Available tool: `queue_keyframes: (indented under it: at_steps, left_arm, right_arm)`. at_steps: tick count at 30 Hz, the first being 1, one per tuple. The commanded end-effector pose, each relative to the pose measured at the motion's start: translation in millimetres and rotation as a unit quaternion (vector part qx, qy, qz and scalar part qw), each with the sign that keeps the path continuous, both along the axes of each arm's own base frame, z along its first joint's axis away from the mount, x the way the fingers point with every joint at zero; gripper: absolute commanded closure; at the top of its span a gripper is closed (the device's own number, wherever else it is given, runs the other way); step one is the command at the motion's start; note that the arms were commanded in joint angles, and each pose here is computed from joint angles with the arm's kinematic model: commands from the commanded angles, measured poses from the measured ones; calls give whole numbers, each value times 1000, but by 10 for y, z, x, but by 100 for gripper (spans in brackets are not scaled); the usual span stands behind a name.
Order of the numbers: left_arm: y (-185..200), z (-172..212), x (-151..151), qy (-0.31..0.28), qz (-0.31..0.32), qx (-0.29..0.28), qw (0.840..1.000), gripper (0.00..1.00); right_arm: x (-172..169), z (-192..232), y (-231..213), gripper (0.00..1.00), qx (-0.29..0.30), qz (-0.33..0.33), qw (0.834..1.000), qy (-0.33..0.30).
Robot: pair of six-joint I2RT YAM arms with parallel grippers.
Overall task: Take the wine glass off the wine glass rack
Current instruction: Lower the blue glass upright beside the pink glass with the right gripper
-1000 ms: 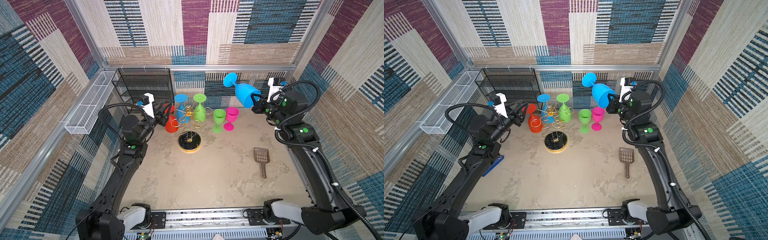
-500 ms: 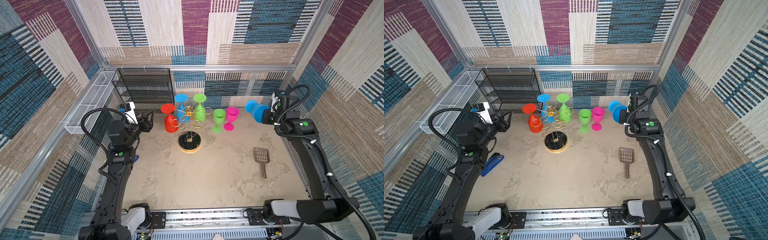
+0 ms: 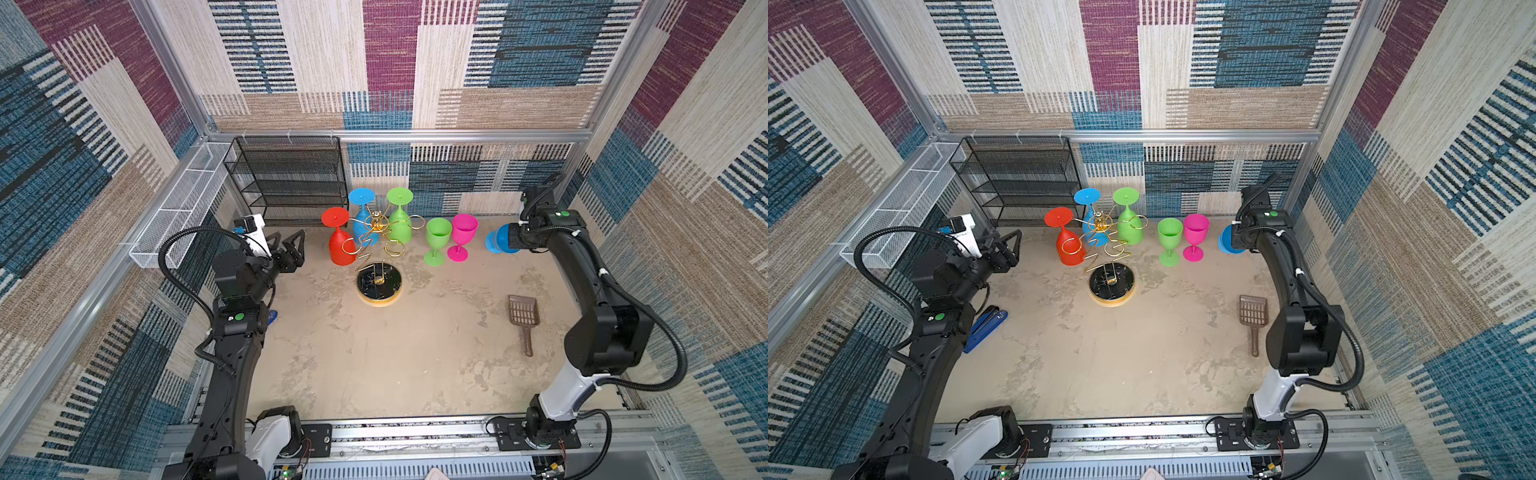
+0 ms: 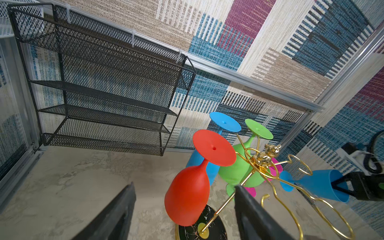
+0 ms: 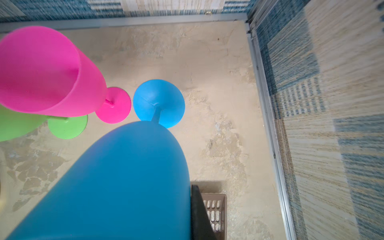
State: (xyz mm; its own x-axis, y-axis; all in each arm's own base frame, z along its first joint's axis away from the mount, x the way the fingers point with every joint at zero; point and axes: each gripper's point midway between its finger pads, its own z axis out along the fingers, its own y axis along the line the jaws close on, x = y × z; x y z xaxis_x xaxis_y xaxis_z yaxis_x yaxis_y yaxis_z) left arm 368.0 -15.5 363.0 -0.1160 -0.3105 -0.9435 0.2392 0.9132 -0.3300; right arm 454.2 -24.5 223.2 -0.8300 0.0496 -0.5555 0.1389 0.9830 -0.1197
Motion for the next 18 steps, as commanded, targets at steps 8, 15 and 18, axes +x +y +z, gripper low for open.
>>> queue_keyframes:
  at_steps: [8,15,18]
  left_arm:
    - [94,-28,-26,6,26,6,1000,23]
    - [100,-53,-19,11,27,7,1000,23]
    - [95,-59,-15,12,26,6,1000,23]
  right_arm:
    - [275,-321,17,100,-2,15,998,55]
    - [378,-451,32,100,2,20,997,72]
    - [402,-490,63,99,9,24,997,75]
